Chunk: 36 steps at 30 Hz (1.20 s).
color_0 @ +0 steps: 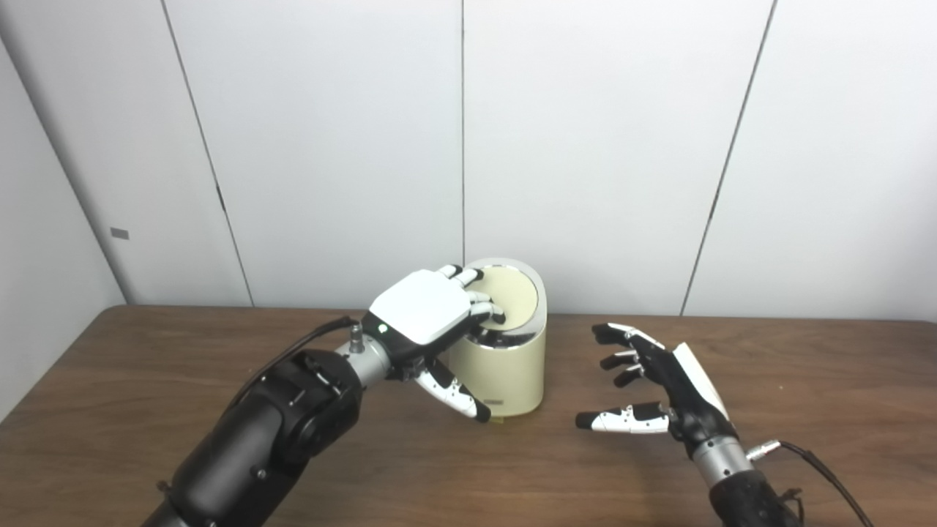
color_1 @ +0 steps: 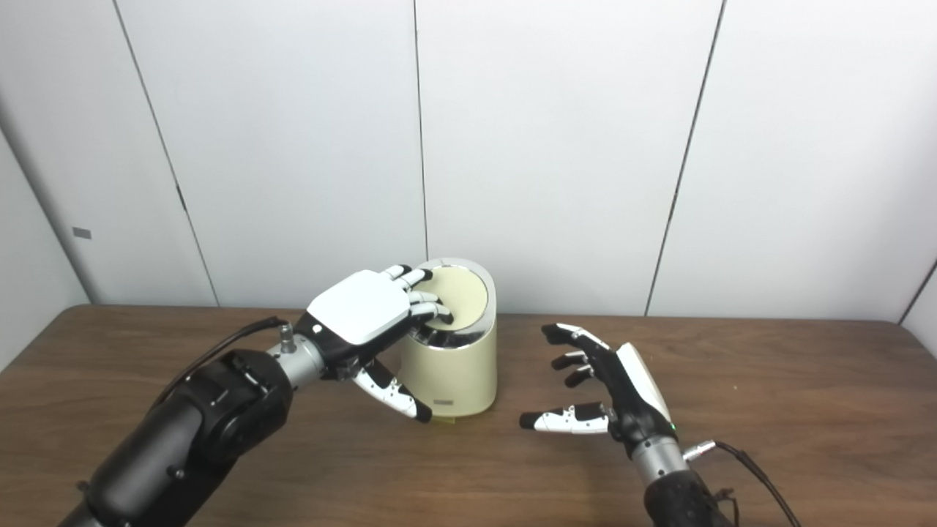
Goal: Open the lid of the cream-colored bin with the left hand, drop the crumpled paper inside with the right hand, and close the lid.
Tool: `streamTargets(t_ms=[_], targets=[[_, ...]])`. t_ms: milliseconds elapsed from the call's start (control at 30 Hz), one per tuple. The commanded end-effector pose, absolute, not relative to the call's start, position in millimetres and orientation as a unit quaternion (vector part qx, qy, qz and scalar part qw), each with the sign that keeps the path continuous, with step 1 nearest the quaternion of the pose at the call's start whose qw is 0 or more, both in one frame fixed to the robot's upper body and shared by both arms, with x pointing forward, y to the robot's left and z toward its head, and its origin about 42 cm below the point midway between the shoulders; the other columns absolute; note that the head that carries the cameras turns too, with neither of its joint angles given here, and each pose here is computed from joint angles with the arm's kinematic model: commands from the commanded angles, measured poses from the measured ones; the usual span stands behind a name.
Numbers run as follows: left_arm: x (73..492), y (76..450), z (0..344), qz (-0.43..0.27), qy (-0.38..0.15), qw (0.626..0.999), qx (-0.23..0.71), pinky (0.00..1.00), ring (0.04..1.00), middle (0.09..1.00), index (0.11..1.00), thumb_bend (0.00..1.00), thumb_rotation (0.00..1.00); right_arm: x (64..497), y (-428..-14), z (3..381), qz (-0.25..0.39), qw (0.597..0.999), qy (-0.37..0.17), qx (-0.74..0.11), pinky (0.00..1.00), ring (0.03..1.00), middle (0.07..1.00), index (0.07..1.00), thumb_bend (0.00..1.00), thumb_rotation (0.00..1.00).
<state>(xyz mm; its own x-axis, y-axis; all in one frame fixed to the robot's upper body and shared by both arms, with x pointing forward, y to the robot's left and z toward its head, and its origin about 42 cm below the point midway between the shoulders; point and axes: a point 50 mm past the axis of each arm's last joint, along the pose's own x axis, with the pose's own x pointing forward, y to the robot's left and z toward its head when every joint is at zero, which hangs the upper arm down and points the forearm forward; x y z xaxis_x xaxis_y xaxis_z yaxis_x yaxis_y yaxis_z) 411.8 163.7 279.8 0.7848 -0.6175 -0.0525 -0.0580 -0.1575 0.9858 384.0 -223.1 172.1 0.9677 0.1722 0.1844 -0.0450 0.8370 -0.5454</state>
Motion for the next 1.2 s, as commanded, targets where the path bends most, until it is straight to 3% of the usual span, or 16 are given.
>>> streamTargets(t_ms=[0,133,300,567,767,867,967,1033,1167], targets=[[417,160,276,-0.248,-0.209,0.576,0.750,1.00,1.000,0.854,0.854,1.00,0.54,389,-225,194,0.045,0.946,-0.154,-0.281,0.54,0.679,0.800,0.796,0.81,0.20],[416,158,276,-0.253,-0.209,0.568,0.755,1.00,1.000,0.845,0.838,1.00,0.54,388,-225,195,0.043,0.947,-0.156,-0.279,0.54,0.675,0.797,0.793,0.81,0.18],[414,164,287,-0.239,-0.228,0.589,0.737,1.00,1.000,0.844,0.844,1.00,0.56,388,-225,194,0.042,0.946,-0.156,-0.281,0.54,0.680,0.800,0.797,0.81,0.19],[411,187,314,-0.152,-0.330,0.696,0.619,0.96,0.933,0.822,0.812,0.90,0.50,390,-227,193,0.039,0.947,-0.156,-0.279,0.54,0.678,0.805,0.793,0.81,0.20],[415,207,310,-0.060,-0.380,0.774,0.503,0.82,0.934,0.901,0.909,0.83,0.41,392,-228,193,0.037,0.948,-0.158,-0.275,0.53,0.669,0.805,0.789,0.81,0.16],[416,215,300,-0.028,-0.381,0.809,0.447,0.84,0.974,0.960,0.951,0.81,0.40,391,-228,193,0.037,0.948,-0.157,-0.274,0.53,0.672,0.807,0.790,0.81,0.16],[413,220,284,-0.006,-0.362,0.860,0.360,0.94,0.990,0.995,0.992,0.80,0.38,391,-229,193,0.036,0.948,-0.157,-0.273,0.54,0.675,0.807,0.791,0.81,0.16],[410,223,274,0.000,-0.339,0.890,0.305,0.86,0.962,0.986,0.979,0.82,0.33,391,-229,193,0.036,0.949,-0.157,-0.271,0.54,0.672,0.805,0.789,0.81,0.16],[402,228,245,-0.014,-0.285,0.935,0.209,0.77,0.935,0.966,0.967,0.81,0.32,390,-231,192,0.032,0.951,-0.155,-0.266,0.54,0.677,0.806,0.788,0.82,0.14]])
